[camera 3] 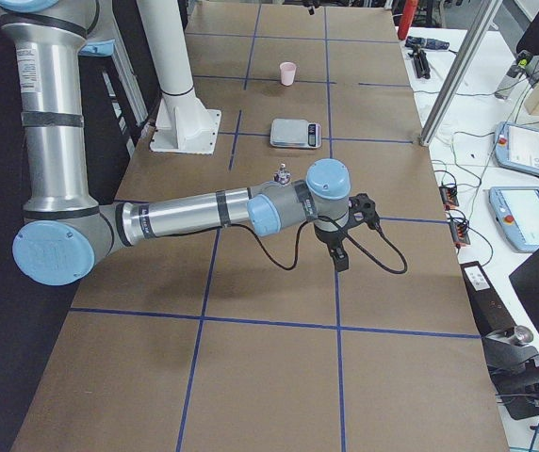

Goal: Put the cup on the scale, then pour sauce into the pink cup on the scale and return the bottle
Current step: 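Move the left gripper down to the pink cup and grasp it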

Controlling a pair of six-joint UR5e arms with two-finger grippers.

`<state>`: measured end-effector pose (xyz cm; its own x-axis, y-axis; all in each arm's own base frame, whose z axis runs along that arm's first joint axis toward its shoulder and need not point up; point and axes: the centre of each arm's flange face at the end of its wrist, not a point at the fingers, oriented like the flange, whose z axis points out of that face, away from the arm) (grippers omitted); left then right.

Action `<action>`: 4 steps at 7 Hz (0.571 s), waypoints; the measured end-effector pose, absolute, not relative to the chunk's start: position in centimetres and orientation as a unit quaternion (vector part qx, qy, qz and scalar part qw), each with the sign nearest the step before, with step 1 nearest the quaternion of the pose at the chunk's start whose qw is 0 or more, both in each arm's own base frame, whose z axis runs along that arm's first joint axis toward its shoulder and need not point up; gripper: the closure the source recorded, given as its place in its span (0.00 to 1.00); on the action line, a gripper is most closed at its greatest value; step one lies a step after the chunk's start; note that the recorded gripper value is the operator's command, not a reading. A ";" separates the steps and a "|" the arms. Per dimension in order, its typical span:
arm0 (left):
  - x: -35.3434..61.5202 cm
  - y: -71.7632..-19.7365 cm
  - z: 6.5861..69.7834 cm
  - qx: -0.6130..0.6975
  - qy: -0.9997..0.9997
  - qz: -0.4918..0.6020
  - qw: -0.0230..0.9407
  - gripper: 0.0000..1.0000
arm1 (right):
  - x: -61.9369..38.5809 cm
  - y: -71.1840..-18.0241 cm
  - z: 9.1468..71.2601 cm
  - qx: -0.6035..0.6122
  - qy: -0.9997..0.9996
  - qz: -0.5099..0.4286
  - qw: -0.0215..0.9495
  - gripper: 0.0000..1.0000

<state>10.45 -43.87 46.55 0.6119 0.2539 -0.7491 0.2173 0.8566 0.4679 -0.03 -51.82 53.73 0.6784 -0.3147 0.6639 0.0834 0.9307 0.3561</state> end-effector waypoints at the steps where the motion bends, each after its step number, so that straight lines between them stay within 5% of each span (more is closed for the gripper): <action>1: 14.0 -42.9 46.5 0.246 0.445 -0.008 0.861 0.31 | 0.0 -51.8 53.8 0.150 -0.386 -0.110 0.904 0.00; 4: 24.9 -39.3 45.5 0.197 0.459 -0.042 0.865 0.31 | 0.0 -51.8 53.9 0.149 -0.385 -0.110 0.904 0.00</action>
